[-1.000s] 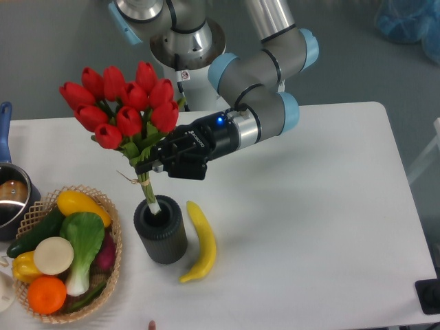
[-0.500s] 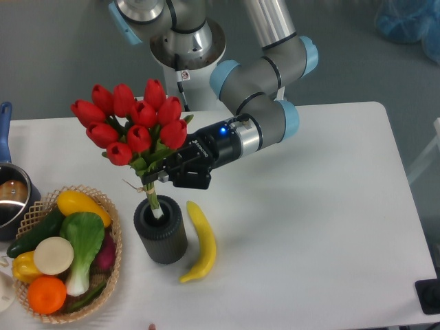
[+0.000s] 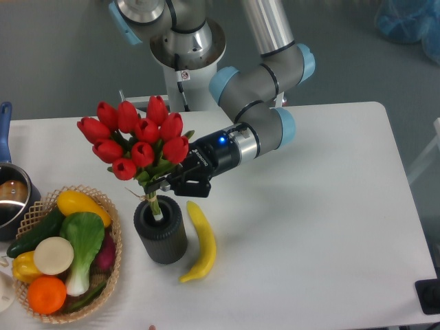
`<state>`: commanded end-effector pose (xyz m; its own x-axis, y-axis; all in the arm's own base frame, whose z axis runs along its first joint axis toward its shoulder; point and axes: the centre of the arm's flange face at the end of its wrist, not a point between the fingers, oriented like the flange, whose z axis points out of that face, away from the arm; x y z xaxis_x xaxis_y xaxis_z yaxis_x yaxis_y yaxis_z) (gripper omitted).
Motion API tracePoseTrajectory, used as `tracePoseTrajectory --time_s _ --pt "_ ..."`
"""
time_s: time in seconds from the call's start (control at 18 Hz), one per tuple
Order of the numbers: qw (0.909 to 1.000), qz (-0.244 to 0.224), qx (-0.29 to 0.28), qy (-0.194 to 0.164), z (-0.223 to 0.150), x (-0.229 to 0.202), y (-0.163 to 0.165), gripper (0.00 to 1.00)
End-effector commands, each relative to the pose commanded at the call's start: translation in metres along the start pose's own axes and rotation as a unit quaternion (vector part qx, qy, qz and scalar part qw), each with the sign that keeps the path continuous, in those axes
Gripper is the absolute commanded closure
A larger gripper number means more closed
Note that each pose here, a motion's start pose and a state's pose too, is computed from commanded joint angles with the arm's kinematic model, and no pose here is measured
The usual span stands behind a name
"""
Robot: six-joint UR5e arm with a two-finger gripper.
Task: Insert the flowers into the vase
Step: 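Lower the tulip stems down into the vase opening, then push the tulip bunch further down into the vase and settle it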
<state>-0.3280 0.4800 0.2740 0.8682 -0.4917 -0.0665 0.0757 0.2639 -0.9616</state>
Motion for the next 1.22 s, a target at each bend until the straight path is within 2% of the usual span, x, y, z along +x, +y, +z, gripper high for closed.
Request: tracePoseTrajectory --time_s 0.17,1.22 --pt "0.9999 0.009 -0.001 -0.005 -0.005 0.003 0.016 0.75" --pt "0.9998 -0.011 -0.006 -0.015 -0.016 0.006 0.053 0.75"
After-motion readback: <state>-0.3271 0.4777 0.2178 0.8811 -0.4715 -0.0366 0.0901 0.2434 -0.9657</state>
